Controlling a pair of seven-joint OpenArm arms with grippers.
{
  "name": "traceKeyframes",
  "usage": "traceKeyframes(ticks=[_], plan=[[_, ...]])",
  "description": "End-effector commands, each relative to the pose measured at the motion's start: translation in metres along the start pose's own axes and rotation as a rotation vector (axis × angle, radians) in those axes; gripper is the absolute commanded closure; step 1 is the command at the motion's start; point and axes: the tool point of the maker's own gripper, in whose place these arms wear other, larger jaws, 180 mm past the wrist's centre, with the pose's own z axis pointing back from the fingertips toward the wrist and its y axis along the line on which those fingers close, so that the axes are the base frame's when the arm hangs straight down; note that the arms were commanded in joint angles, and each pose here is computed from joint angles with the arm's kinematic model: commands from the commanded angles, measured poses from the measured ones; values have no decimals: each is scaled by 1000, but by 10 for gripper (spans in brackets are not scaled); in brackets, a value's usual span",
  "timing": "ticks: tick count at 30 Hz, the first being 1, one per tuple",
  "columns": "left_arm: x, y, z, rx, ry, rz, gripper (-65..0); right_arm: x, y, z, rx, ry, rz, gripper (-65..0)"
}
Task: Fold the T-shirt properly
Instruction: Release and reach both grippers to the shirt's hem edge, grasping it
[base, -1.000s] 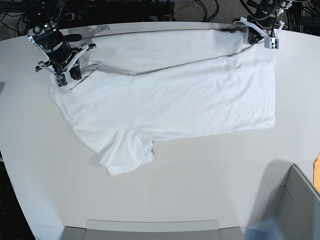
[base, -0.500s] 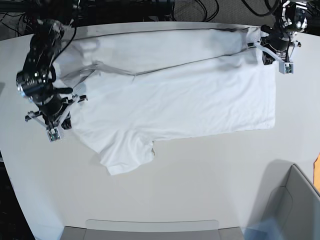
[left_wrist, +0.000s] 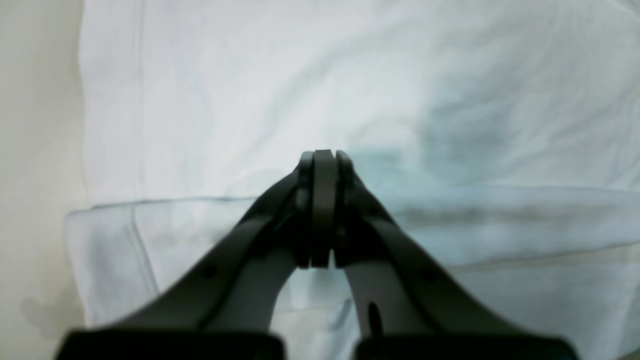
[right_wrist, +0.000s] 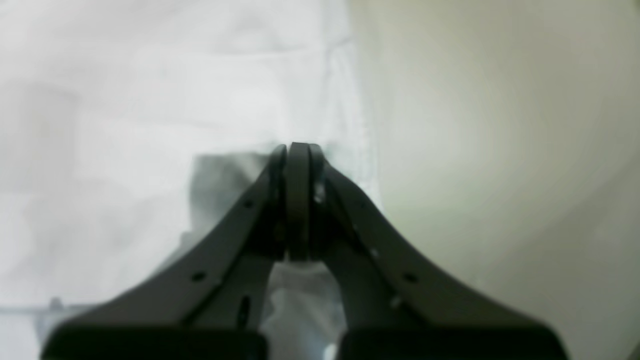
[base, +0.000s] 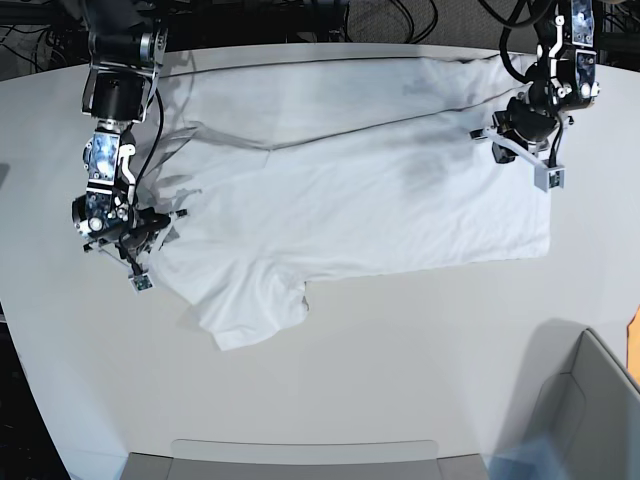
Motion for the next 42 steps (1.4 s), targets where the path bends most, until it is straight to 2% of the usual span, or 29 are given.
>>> traceKeyframes(ticks=[1, 6, 12, 14, 18, 20, 24, 31, 36, 42], plan=[[16, 0, 3, 1, -44, -17, 0, -25, 4, 5, -3, 88, 39, 0], [22, -1, 3, -1, -57, -19, 0, -34, 13, 35, -48, 63, 89, 0], [20, -4, 2, -8, -52, -17, 0, 16, -2, 62, -120, -77, 107, 0], [20, -4, 2, -8, -52, -17, 0, 37, -12, 69, -146, -111, 103, -60], [21, -2, 2, -4, -56, -15, 0, 87, -33, 80, -184, -176, 90, -260], [21, -2, 2, -4, -56, -15, 0, 108, -40, 79, -181, -219, 82, -318], [18, -5, 1, -12, -49, -14, 0, 146, -51, 57, -125, -269, 41, -340], [13, -11, -1, -26, -43, 1, 0, 166, -44, 0, 42, -272, -63, -340], [13, -11, -1, -26, -43, 1, 0, 161, -30, -26, 122, -274, -129, -340], [16, -8, 0, -19, -52, 8, 0, 134, -8, -51, 193, -225, -187, -340]])
